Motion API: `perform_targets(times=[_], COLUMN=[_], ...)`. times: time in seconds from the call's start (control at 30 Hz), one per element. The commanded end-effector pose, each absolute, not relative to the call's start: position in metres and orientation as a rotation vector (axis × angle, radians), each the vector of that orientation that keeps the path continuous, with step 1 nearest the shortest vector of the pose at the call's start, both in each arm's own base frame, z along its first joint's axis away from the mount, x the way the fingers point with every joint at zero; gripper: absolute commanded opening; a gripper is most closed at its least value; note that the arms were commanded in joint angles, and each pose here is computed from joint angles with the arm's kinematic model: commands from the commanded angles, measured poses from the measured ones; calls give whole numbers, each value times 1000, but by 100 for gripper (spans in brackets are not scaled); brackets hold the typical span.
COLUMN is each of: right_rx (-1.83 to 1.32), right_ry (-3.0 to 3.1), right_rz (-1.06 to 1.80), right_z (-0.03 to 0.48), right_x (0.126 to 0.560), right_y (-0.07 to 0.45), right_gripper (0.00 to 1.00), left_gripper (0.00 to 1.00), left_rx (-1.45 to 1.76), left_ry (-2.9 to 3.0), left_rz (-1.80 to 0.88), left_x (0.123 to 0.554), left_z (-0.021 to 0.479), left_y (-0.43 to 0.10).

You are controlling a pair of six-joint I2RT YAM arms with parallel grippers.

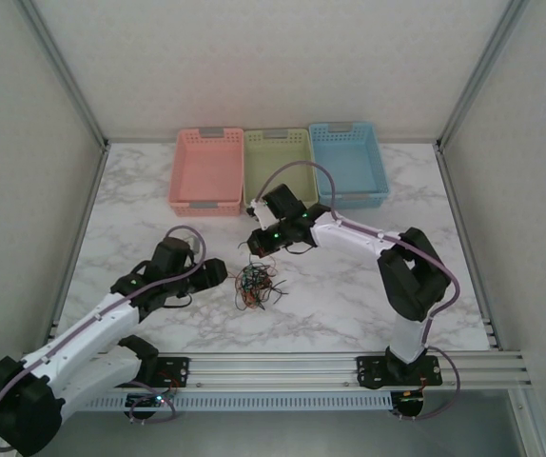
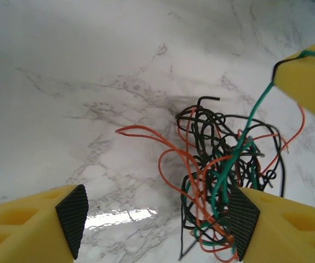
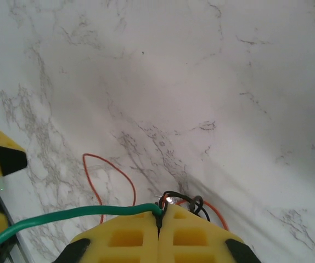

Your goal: Untangle the cables

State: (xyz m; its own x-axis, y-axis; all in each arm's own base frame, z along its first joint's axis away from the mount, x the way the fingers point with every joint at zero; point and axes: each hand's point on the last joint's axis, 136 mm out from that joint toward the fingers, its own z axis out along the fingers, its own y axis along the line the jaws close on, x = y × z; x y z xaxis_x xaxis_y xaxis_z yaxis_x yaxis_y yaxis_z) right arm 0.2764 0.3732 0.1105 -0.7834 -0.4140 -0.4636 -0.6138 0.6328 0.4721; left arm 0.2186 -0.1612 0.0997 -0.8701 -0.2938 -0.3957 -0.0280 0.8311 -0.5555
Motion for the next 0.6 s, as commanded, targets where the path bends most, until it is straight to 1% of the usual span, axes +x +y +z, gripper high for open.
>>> perform_targets(times=[0.0, 0.1, 0.27, 0.4, 0.57], right_rx=[-744, -708, -653, -630, -597], right_ry=[2500, 2493, 2494, 2507, 2512], right_rz=[934, 965, 884, 879, 889], right_z=[128, 132, 130, 129, 125], right_x=[279, 276, 279, 277, 275], right_y=[370, 368, 354, 351, 348], right_gripper=[0, 0, 0, 0, 0], left_gripper=[69, 68, 67, 65, 63], left_rx=[-210, -186, -144, -125, -96], left_ry=[2533, 2540, 2559, 2565, 2564], left_rz=[-824, -833, -828, -827, -881], left_x=[219, 219, 219, 220, 219], left_z=[98, 96, 91, 89, 90], left_y=[-176, -184, -194, -198, -208])
